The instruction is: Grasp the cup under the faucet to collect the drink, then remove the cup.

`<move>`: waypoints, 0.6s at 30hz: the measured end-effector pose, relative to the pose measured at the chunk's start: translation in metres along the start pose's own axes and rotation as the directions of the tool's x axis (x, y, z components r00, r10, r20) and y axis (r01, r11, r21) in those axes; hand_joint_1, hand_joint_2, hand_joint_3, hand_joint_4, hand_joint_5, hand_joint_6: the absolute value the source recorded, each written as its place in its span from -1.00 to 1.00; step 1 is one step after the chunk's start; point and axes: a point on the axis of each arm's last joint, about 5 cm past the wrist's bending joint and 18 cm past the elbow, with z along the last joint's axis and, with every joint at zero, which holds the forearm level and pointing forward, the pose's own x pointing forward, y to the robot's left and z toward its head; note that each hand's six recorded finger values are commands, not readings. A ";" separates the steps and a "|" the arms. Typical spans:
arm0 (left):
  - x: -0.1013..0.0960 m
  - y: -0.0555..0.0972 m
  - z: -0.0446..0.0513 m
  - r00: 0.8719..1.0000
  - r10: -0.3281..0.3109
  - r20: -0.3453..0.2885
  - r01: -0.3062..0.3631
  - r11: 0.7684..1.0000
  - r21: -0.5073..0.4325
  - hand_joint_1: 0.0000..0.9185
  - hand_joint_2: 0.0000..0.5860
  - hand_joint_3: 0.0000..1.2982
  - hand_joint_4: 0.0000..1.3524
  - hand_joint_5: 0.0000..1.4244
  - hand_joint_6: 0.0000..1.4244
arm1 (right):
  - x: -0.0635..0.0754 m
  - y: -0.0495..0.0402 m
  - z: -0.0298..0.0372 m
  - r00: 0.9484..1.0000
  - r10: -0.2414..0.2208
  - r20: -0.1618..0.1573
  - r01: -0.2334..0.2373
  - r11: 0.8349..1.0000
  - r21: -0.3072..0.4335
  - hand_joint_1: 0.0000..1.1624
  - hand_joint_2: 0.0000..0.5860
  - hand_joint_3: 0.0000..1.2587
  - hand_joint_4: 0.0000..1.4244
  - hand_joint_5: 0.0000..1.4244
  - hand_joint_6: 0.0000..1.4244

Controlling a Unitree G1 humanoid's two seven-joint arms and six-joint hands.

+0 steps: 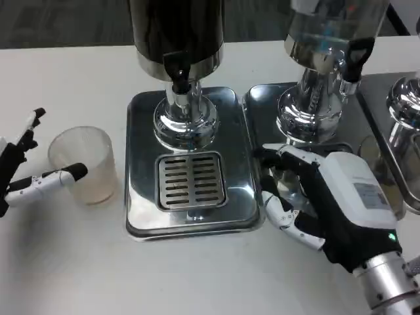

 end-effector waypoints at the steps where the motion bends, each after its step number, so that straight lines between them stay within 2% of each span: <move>1: 0.001 0.000 0.0007 1.000 -0.006 0.003 0.006 1.000 0.005 -0.83 -1.00 -1.00 -1.00 -0.74 -0.54 | 0.000 0.0000 0.0000 1.000 0.000 0.000 0.000 1.000 0.000 -0.34 0.69 -0.45 -0.46 -0.46 -0.40; 11: 0.006 -0.003 0.0049 1.000 -0.029 0.012 0.028 1.000 0.013 -0.99 -1.00 -1.00 -1.00 -0.74 -0.57 | 0.000 -0.0001 -0.0001 1.000 0.000 -0.003 0.000 1.000 -0.001 -0.34 0.69 -0.45 -0.46 -0.44 -0.38; 18: 0.009 -0.002 0.0072 0.999 -0.046 0.021 0.045 0.998 0.032 -1.00 -1.00 -1.00 -1.00 -0.75 -0.59 | 0.000 -0.0002 0.0000 1.000 0.000 -0.004 0.000 1.000 -0.001 -0.34 0.69 -0.43 -0.44 -0.44 -0.37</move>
